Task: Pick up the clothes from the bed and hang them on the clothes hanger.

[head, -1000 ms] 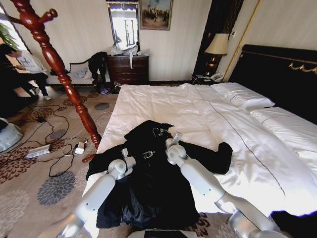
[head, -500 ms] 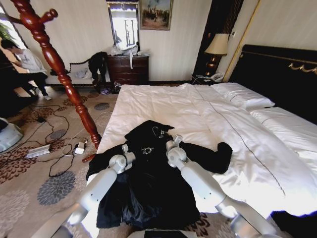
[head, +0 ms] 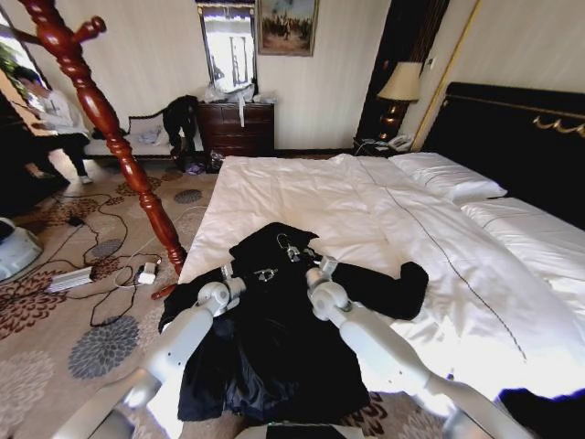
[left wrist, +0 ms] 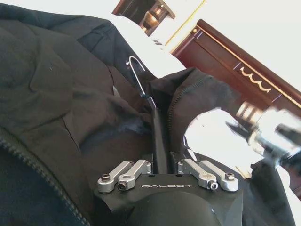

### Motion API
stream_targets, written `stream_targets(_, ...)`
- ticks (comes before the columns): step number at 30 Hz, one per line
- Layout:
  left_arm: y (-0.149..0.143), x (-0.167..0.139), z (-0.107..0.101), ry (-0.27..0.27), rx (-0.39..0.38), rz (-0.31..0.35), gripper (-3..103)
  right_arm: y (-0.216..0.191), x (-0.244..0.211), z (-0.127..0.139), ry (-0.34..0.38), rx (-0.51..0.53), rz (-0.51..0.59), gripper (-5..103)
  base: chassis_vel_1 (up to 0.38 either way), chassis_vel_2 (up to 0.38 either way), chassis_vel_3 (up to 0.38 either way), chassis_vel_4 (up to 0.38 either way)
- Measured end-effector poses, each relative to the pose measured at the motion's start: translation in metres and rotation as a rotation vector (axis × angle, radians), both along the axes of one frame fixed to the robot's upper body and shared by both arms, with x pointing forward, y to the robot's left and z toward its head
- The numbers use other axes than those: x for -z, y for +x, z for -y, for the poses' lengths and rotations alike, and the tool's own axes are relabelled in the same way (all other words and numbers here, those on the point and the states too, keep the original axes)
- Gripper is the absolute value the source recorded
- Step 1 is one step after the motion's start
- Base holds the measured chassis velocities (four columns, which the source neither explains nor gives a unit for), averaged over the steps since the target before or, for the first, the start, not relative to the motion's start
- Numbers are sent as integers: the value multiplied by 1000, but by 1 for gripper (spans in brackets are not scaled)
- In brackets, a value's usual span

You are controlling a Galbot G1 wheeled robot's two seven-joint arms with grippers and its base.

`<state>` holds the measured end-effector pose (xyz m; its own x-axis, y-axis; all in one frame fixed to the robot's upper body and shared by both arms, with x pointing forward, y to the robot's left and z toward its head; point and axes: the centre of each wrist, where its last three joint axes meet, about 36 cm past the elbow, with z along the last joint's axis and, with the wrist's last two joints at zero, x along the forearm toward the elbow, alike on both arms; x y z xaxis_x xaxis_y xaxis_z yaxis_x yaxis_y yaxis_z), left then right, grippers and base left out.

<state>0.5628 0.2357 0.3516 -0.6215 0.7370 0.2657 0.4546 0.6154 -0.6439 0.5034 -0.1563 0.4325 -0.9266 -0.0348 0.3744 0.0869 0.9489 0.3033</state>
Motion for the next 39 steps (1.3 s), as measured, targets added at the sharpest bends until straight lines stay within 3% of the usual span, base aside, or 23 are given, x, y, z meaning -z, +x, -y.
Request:
stream_targets(2,1,0,0,3,0,2,18,3,0,5,-22,22,-31,68,0,0,0,0)
stream_targets(4,5,-5,-1,15,5,13,18,18,9,36,-153,89,-110,79,0,0,0,0)
stream_targets(7,7,-8,0,23,11,21,18,24,13,53,-216,84,-121,84,0,0,0,0)
stream_targets(10,10,-11,2,42,26,33,18,29,19,70,-321,29,-128,98,0,0,0,0)
stream_targets(16,18,-14,7,93,60,58,18,39,40,81,-428,-126,-70,100,0,0,0,0)
stream_targets(18,18,-13,7,100,63,61,18,42,44,82,-435,-156,-34,100,0,0,0,0)
stream_targets(21,19,-13,9,114,70,67,18,59,68,94,-455,-353,142,100,0,0,0,0)
stream_targets(26,19,-14,6,124,67,71,18,76,78,102,-462,-468,191,100,0,0,0,0)
stream_targets(32,26,-17,4,160,67,100,18,79,75,93,-453,-430,169,100,0,0,0,0)
stream_targets(36,41,-30,9,204,88,141,19,66,58,73,-415,-255,93,100,0,0,0,0)
stream_targets(39,47,-34,10,231,74,161,19,60,47,65,-392,-202,69,100,0,0,0,0)
